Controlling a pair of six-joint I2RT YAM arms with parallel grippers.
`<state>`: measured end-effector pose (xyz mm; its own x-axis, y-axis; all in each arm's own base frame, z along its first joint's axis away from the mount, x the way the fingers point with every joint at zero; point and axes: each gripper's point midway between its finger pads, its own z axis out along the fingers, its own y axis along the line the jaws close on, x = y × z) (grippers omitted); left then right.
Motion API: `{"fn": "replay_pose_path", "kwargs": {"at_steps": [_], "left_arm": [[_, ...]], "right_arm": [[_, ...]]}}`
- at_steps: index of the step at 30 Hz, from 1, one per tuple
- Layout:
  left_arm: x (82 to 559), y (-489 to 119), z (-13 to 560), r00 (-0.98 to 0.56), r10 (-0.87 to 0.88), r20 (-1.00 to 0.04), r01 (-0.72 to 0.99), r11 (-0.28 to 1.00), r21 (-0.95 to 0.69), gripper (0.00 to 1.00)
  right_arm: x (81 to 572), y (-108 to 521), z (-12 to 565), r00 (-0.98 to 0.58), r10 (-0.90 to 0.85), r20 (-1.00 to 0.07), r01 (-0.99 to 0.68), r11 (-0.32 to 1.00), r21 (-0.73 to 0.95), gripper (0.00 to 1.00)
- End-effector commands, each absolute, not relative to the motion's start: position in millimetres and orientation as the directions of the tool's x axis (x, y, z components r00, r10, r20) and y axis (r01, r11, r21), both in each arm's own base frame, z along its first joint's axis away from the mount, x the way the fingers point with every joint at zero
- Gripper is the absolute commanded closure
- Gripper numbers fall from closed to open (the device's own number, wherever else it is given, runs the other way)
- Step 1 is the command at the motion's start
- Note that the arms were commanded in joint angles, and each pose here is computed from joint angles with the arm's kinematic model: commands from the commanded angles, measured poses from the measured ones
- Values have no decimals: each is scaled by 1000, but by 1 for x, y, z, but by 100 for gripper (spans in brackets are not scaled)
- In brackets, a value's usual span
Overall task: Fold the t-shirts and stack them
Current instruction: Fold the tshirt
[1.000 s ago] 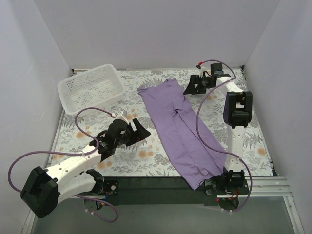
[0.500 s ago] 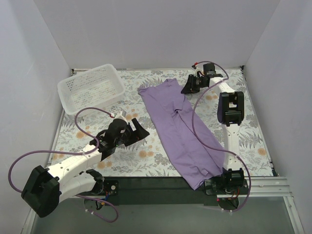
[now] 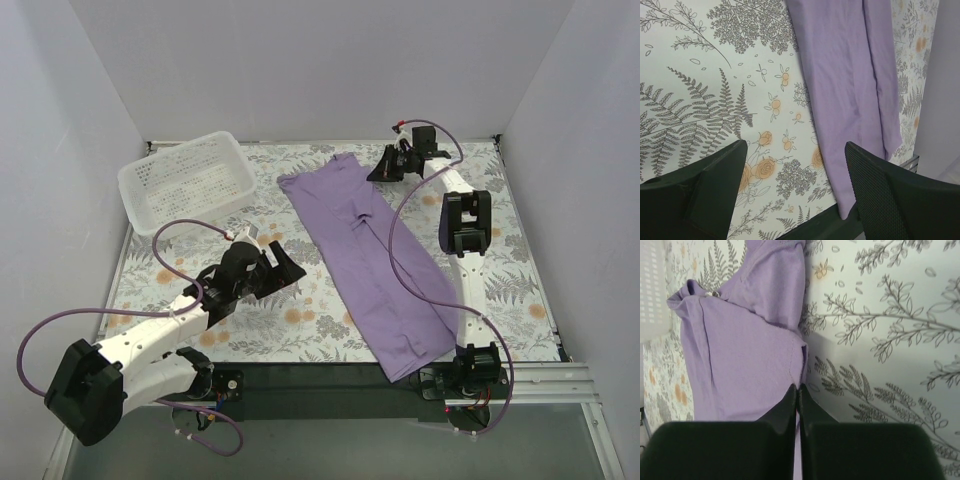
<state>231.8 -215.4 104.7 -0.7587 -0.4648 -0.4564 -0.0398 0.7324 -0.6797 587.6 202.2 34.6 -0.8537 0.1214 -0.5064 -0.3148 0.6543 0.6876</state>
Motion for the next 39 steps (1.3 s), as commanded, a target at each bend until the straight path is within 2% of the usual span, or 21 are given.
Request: {"fn": "replay_pose_path", "kwargs": {"at_steps": [1, 2, 3, 6, 7, 8, 9, 11, 12, 14, 16, 17, 18, 19, 20, 21, 24, 29, 33, 35, 39], "left_arm": [[243, -221, 125, -745, -468, -475, -9, 720, -694, 22], [244, -220, 124, -746, -467, -474, -15, 724, -690, 22], [247, -220, 125, -743, -471, -476, -17, 724, -690, 22], [256, -221, 124, -739, -483, -469, -32, 721, -693, 22], [260, -221, 124, -737, -498, -457, -48, 713, -699, 22], [265, -222, 121, -740, -507, -443, -68, 712, -699, 22], [272, -221, 120, -733, -523, -436, -86, 706, -703, 23], [289, -222, 114, -728, -551, -409, -144, 705, -695, 23], [298, -220, 112, -719, -567, -401, -171, 704, -689, 23], [321, -221, 105, -710, -590, -384, -217, 702, -678, 23], [337, -223, 98, -706, -600, -377, -243, 705, -666, 24], [344, -224, 81, -716, -599, -358, -278, 715, -642, 26], [359, -227, 87, -704, -612, -360, -280, 705, -652, 28], [366, -229, 84, -703, -616, -354, -293, 705, -645, 29], [368, -228, 64, -714, -615, -334, -333, 719, -610, 30], [379, -233, 71, -708, -621, -338, -328, 712, -620, 32], [390, -237, 52, -720, -616, -319, -359, 725, -589, 34], [397, -240, 27, -745, -594, -304, -379, 751, -540, 36], [412, -237, 17, -752, -575, -323, -388, 782, -488, 54], [419, -238, 11, -767, -552, -327, -385, 804, -454, 59], [427, -237, -1, -785, -525, -328, -383, 828, -409, 78]], "right_arm": [[624, 215, 71, -752, 180, -634, -397, 644, 654, 99], [630, 217, 74, -732, 185, -655, -411, 647, 642, 98], [632, 219, 77, -721, 188, -667, -416, 653, 633, 80], [640, 219, 91, -673, 176, -718, -457, 665, 591, 57], [643, 215, 103, -650, 173, -740, -467, 678, 568, 44], [643, 209, 106, -630, 143, -763, -484, 696, 530, 38], [644, 200, 128, -590, 130, -797, -500, 716, 487, 26], [636, 185, 130, -559, 44, -828, -537, 742, 402, 14], [631, 178, 161, -503, 12, -864, -563, 755, 338, 2], [611, 157, 147, -486, -126, -865, -590, 777, 218, 2], [586, 146, 179, -415, -218, -884, -625, 774, 102, 2], [560, 139, 149, -427, -311, -849, -664, 745, 61, 2], [542, 135, 183, -354, -342, -870, -684, 729, -8, 2], [529, 133, 187, -326, -374, -869, -702, 711, -42, 2], [502, 127, 160, -346, -424, -837, -732, 680, -42, 2], [485, 124, 189, -283, -423, -861, -745, 663, -81, 2], [430, 120, 187, -274, -402, -874, -795, 606, -29, 2], [375, 127, 178, -333, -331, -883, -828, 550, 106, 2], [360, 134, 174, -373, -290, -881, -831, 526, 178, 2], [361, 134, 176, -380, -279, -882, -828, 528, 189, 2], [362, 131, 174, -384, -282, -879, -823, 537, 187, 2]]}}
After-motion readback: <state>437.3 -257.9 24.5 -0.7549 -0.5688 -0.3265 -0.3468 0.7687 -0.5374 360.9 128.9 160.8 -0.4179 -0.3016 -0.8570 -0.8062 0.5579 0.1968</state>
